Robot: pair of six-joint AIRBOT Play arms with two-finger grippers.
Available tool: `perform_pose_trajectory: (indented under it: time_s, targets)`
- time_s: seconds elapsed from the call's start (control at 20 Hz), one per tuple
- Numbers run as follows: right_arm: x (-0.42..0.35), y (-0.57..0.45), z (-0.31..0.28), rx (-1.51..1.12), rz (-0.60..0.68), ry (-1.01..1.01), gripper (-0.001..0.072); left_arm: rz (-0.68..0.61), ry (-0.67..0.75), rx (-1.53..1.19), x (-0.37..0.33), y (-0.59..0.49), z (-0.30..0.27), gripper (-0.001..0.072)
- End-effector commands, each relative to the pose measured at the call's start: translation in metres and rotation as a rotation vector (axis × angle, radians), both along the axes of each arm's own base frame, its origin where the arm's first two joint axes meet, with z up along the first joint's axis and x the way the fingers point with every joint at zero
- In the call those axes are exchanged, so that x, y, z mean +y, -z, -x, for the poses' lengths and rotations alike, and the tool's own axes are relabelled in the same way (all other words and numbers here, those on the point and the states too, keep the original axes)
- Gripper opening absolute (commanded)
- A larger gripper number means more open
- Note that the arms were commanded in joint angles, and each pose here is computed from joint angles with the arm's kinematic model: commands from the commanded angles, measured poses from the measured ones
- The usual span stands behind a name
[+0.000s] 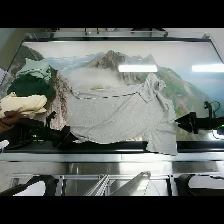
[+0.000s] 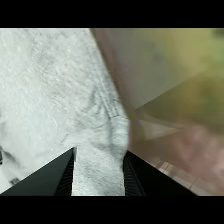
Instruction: Fold the shirts.
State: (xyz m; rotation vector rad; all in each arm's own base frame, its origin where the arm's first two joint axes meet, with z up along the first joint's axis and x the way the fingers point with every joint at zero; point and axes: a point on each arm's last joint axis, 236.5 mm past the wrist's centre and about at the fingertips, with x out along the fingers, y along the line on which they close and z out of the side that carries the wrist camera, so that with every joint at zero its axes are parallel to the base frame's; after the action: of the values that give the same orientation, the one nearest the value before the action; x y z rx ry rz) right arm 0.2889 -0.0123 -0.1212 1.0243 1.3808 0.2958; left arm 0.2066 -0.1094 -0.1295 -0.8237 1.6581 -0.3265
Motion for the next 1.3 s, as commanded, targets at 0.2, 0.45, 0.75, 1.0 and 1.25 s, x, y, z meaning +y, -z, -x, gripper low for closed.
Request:
perform_pose_trajectory:
  time_s: [0.2, 0.45, 0.75, 1.0, 1.25]
  targets:
    - [0.017, 0.004, -0.024, -0.058, 0.022, 0.004, 0.0413, -0.032, 0.005, -0.04, 0.005, -0.002, -0.005, 0.0016]
    - [0.044, -0.046, -0.038, -0.237, -0.155, -0.054, 0.0015, -0.039, -0.021, -0.123, 0.006, -0.017, -0.023, 0.0017]
    - [0.061, -0.373, -0.061, -1.236, -0.382, -0.032, 0.0015, 0.066, 0.111, -0.92, -0.021, -0.295, -0.101, 0.0017]
    - [0.1, -0.596, 0.042, -1.922, 0.15, 0.013, 0.0015, -0.278, -0.062, -1.698, 0.011, -0.585, -0.04, 0.0018]
    - [0.117, -0.68, 0.113, -2.154, 0.811, 0.153, 0.0015, -0.592, -0.058, -1.87, 0.008, -0.665, 0.015, 0.0019]
